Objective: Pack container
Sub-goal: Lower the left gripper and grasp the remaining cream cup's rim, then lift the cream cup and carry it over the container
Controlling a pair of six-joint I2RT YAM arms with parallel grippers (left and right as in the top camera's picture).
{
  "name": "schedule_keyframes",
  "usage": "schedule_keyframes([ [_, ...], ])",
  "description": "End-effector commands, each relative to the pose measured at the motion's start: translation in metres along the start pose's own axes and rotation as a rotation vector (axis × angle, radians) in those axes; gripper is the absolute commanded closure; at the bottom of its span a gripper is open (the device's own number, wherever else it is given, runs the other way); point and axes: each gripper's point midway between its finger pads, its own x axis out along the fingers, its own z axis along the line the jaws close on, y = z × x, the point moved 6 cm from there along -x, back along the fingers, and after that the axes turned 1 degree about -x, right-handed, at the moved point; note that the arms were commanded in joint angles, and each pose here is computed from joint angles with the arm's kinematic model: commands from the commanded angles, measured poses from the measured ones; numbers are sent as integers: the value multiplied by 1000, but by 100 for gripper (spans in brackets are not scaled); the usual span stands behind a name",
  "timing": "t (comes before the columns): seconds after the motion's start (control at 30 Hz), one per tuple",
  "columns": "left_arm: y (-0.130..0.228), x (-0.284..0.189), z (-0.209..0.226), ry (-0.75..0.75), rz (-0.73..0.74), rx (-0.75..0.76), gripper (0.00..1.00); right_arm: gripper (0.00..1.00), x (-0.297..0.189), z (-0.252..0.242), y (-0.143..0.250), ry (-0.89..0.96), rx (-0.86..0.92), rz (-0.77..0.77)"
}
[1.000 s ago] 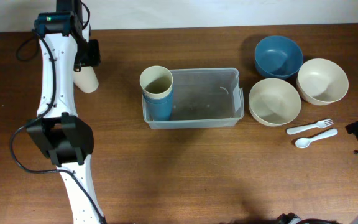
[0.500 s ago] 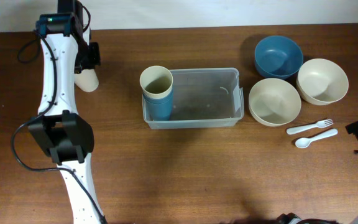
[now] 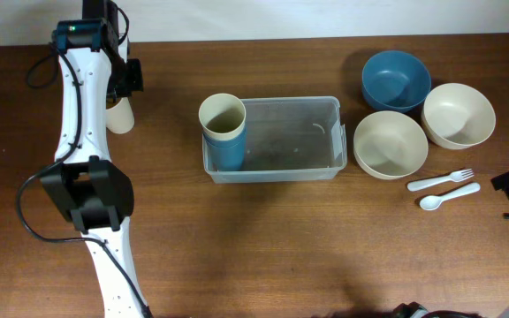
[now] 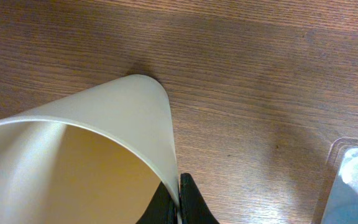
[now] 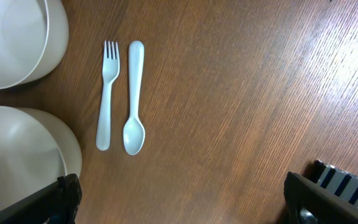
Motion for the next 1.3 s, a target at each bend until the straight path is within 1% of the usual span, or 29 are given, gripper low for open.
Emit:
schedule_keyframes([
  [0.0, -1, 4, 4, -10, 2, -6, 98, 1, 1, -3, -1, 13, 15, -4],
  [0.23, -6, -12, 5, -7, -33, -9, 98, 1, 1, -3, -1, 13, 15, -4],
  [0.5, -10, -61, 8, 5, -119, -16, 98, 1, 1, -3, -1, 13, 15, -4],
  [0.7, -3, -108, -2, 136, -192, -11, 98, 1, 1, -3, -1, 14, 15, -4],
  [0.93, 3, -176, -17, 325, -371, 23, 98, 1, 1, -3, -1, 14, 15, -4],
  [1.17, 30, -247, -30, 439, -503, 81, 98, 1, 1, -3, -1, 14, 15, -4],
  [1.27, 52, -287, -45, 474, -578, 136, 98, 1, 1, -3, -1, 14, 15, -4],
])
